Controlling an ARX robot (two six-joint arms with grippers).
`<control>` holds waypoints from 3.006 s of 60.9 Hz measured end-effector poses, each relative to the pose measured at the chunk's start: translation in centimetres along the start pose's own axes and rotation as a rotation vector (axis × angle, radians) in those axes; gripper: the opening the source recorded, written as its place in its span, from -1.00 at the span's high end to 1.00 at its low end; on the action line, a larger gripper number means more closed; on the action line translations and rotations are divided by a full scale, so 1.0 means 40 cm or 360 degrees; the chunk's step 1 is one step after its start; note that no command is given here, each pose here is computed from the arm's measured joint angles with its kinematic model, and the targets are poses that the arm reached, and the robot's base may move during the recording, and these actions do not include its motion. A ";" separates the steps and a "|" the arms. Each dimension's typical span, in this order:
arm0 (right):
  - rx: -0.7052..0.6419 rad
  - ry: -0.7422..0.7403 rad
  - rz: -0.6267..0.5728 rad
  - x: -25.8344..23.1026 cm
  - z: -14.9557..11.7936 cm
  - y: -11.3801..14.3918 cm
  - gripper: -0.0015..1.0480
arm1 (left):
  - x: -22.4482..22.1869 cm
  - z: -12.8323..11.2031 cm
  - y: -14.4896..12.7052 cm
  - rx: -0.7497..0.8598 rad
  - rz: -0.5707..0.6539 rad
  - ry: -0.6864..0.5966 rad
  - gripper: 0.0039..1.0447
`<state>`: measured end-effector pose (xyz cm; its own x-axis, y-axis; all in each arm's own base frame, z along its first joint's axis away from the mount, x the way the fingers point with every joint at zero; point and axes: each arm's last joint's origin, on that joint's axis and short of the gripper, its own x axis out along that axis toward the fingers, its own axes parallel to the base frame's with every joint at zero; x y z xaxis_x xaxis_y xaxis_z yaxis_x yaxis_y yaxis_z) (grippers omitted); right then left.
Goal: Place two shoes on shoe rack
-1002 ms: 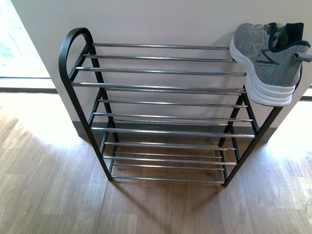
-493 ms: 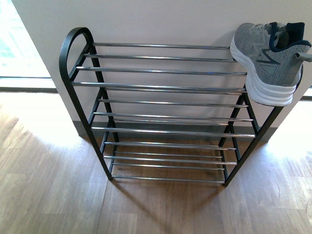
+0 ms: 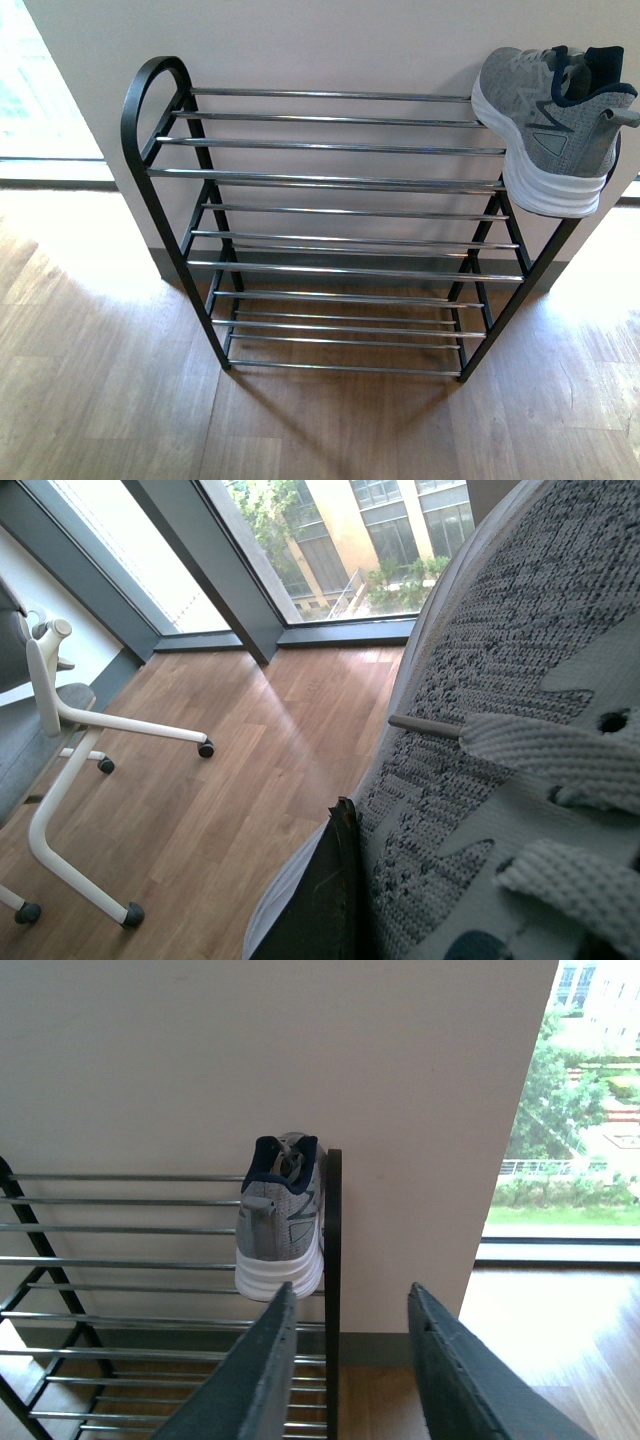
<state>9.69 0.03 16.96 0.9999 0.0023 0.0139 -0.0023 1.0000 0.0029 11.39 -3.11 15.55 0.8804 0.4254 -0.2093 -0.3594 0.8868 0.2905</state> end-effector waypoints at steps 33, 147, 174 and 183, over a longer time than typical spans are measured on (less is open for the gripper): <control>0.0000 -0.0001 0.0000 0.000 0.000 0.000 -0.82 | 0.253 0.254 -0.288 -0.0862 -0.0813 0.0536 0.97; 0.0000 -0.0001 0.0001 0.000 0.000 0.000 -0.82 | 0.398 0.389 -0.913 -0.0612 -0.1040 0.1217 0.97; 0.0000 -0.0001 0.0002 0.000 0.000 0.000 -0.82 | 0.378 0.394 -0.882 -0.0592 -0.1144 0.1134 0.04; 0.0000 -0.0001 0.0001 0.000 0.000 0.000 -0.82 | 0.329 0.463 -0.793 -0.0566 -0.1220 0.0799 -0.44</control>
<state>9.69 0.03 16.96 0.9999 0.0031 0.0147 -0.0031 1.0000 0.0029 40.11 -28.98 20.86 0.7097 -0.3339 -0.6203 0.1100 0.9222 -0.3707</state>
